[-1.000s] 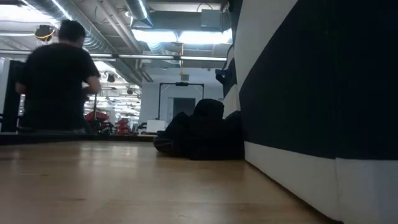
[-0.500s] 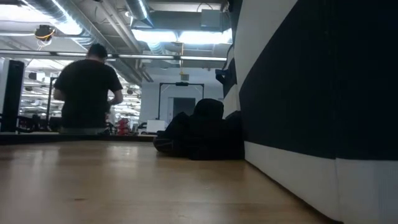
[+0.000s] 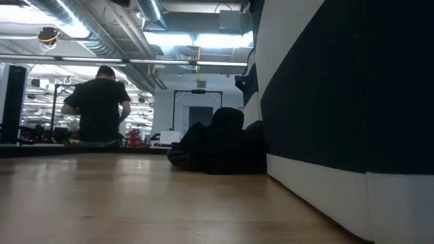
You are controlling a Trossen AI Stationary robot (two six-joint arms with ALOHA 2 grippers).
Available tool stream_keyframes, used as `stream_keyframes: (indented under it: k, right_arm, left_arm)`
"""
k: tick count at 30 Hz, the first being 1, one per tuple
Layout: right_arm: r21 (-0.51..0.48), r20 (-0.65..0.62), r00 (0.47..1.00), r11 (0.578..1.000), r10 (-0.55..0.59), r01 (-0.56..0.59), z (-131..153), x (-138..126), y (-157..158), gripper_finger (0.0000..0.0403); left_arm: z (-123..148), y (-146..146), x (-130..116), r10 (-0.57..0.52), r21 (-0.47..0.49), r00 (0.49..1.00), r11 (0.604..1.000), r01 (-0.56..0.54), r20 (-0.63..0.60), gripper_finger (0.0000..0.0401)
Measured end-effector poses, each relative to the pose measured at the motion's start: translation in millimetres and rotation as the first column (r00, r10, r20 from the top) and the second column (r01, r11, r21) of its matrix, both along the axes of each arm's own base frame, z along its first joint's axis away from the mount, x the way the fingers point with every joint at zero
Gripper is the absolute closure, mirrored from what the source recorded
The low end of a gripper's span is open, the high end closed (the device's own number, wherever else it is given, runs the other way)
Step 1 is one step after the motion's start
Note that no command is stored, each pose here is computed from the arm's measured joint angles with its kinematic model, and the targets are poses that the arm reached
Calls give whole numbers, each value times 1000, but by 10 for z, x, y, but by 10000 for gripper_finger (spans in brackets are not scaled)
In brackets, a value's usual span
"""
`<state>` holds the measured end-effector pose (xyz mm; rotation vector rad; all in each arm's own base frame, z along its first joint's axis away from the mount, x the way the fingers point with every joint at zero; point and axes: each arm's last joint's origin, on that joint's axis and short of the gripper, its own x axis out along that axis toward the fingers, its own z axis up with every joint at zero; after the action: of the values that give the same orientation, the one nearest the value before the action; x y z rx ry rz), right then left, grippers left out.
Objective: Sort clothes
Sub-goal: Put the black boxers into the top blue bin
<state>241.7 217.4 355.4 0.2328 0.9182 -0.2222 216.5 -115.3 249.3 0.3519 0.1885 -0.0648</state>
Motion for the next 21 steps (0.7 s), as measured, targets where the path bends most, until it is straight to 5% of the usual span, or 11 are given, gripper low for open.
stream_keyframes:
  k: [5,16,21]
  right_arm:
    - [-5,-5,1000,1000,-3,3,-25,0,-2,111]
    - [-29,15,1000,1000,-11,12,-20,10,-12,111]
    - [-34,16,1000,999,-12,13,-21,9,-14,111]
  left_arm:
    - [-106,118,195,90,-51,996,995,-90,-1,339]
    - [-362,559,460,204,-213,969,950,-231,-141,157]
    - [-544,752,562,288,-210,934,920,-332,-211,128]
